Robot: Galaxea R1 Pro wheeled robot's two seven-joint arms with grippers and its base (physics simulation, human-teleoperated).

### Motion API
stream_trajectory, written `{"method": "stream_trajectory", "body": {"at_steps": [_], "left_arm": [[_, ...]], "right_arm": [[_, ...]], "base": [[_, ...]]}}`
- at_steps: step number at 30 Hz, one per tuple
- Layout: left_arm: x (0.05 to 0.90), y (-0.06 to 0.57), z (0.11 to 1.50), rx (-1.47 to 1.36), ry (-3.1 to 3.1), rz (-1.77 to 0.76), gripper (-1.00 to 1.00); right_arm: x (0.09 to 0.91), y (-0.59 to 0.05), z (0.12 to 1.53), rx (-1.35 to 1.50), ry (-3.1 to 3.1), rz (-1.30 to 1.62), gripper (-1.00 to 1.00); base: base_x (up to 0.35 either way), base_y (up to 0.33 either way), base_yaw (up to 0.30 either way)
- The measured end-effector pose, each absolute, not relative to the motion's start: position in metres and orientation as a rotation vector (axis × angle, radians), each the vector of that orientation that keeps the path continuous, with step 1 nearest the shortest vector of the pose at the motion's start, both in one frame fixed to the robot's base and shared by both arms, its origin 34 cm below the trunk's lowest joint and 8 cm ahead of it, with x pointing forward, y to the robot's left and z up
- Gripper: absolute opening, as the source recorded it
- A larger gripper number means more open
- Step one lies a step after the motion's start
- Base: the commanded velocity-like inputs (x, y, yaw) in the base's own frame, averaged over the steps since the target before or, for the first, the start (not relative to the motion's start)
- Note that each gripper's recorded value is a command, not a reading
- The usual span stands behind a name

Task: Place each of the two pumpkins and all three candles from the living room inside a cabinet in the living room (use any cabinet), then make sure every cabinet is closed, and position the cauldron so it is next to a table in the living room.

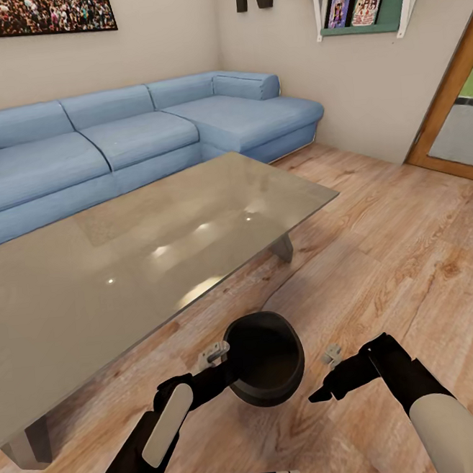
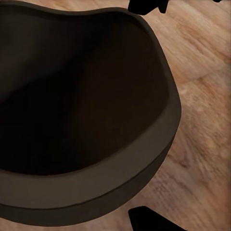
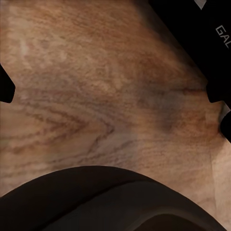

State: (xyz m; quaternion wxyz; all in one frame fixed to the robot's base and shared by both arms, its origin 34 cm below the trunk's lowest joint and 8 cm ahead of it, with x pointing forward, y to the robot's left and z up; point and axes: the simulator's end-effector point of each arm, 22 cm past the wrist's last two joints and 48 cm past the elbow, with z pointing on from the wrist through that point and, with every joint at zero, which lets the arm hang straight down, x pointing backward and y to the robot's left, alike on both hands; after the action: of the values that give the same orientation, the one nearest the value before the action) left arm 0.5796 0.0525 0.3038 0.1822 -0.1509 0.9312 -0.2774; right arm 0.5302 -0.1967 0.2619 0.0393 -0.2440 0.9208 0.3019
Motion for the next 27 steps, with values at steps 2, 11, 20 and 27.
{"method": "stream_trajectory", "body": {"at_steps": [2,11,20,27], "left_arm": [[0.58,0.052,0.304,-0.426,2.628,-0.783,1.0],[0.585,0.051,0.319,-0.41,2.601,-0.789,1.0],[0.6,0.046,0.357,-0.368,2.524,-0.814,1.0],[0.601,0.023,0.396,-0.265,2.474,-0.863,1.0]], "right_arm": [[0.53,-0.197,0.262,-0.748,2.823,0.925,1.0],[0.533,-0.195,0.277,-0.752,2.796,0.947,1.0],[0.534,-0.212,0.302,-0.751,2.772,0.982,1.0],[0.552,-0.268,0.339,-0.757,2.744,0.88,1.0]], "base": [[0.0,0.0,0.0],[0.0,0.0,0.0],[0.0,0.0,0.0],[0.0,0.0,0.0]]}}
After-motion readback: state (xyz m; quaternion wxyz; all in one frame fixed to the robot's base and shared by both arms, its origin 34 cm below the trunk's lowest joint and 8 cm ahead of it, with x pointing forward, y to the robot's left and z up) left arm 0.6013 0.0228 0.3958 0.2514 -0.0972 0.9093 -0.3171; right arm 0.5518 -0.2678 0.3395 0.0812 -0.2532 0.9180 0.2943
